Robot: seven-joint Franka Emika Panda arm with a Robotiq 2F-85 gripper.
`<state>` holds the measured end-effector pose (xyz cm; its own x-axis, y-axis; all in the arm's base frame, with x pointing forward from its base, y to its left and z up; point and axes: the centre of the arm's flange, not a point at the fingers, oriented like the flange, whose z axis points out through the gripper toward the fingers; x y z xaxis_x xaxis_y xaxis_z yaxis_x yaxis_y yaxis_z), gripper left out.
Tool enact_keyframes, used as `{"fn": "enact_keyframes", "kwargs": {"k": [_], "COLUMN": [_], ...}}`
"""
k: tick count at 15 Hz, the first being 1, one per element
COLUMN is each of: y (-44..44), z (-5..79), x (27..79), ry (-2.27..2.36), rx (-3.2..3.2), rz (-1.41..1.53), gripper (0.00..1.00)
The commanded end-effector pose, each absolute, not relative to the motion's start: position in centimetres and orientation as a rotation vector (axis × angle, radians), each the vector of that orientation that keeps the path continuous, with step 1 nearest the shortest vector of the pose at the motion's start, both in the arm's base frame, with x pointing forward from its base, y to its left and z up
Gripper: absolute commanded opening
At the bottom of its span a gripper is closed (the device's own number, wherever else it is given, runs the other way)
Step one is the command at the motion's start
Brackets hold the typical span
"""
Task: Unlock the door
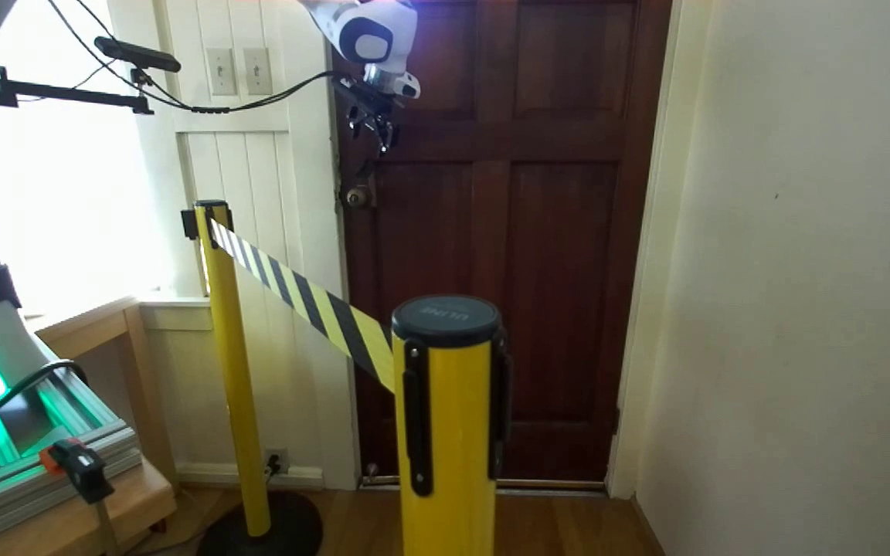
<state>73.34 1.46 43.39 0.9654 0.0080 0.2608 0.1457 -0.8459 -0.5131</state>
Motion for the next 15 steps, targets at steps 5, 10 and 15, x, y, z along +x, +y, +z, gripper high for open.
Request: {"fn": "enact_keyframes", "kwargs": {"k": [5,10,15], "y": [2.8,4.4,3.5], "z": [42.6,41.9,40.8], "x": [74.8,76.2,77.4], "ry": [-0.183,-0.298,-0.342], "rx": [-2.521,-2.508,-2.487], "rz": [-0.315,-0.33,-0.34], "gripper": [1.0,1.0,0.59]}}
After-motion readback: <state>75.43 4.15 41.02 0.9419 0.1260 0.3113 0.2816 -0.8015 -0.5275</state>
